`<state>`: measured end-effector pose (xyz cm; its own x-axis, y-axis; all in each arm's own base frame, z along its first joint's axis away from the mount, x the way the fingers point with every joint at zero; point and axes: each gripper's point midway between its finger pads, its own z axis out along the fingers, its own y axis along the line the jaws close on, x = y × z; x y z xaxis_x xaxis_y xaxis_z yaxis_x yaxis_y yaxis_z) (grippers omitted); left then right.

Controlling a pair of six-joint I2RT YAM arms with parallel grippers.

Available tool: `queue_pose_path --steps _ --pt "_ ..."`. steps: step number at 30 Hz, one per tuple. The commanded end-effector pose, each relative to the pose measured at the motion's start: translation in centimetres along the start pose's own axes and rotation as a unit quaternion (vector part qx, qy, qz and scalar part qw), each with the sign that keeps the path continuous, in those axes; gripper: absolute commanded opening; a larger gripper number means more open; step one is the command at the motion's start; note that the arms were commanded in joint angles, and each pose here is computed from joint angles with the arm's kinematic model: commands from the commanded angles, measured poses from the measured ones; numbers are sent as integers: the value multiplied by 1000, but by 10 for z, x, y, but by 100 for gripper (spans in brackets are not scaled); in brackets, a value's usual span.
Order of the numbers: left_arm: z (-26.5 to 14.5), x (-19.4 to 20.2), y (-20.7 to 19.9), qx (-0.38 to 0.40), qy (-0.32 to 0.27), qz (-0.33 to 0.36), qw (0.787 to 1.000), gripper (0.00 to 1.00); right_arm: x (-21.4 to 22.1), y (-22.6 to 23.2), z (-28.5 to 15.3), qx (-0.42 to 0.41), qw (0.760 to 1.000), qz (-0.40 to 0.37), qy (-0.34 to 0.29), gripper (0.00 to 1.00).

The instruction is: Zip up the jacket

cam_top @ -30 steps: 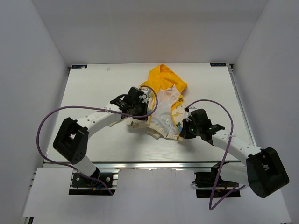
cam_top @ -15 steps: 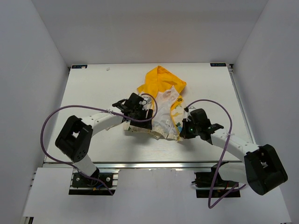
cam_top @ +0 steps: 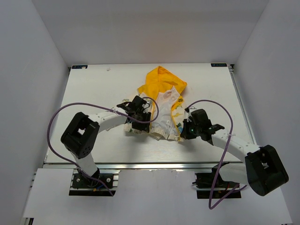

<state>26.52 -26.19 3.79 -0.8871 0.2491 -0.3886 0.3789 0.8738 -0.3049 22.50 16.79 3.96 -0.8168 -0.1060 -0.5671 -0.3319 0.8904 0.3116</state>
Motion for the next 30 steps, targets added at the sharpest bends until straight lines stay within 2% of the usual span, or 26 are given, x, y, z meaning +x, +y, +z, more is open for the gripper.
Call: queue_pose_path --steps 1,4,8,11,16,23,27,30 --pt "2 -9 -3 -10 -14 3 1000 49 -27 5 -4 -5 999 -11 -42 0" --pt "4 -10 -1 -17 -13 3 1000 41 -27 5 -5 -5 999 -11 -44 0" --pt "2 -12 -2 -15 -19 0 1000 15 -27 5 -6 -4 999 -12 -46 0" --pt "-5 -19 -6 -11 -33 0 999 0 -30 8 -7 -10 999 -13 -49 0" --pt "-32 -39 -19 10 -77 12 997 0 -51 29 -21 -57 994 -35 -83 0" --pt "-87 -75 -58 88 -163 45 982 0 -95 73 -54 -151 973 -79 -158 0" --pt "-119 -92 -83 144 -217 72 963 0 -114 94 -67 -196 957 -99 -192 0" --pt "-142 -102 -114 223 -255 108 935 0 -127 109 -77 -232 939 -120 -224 0"
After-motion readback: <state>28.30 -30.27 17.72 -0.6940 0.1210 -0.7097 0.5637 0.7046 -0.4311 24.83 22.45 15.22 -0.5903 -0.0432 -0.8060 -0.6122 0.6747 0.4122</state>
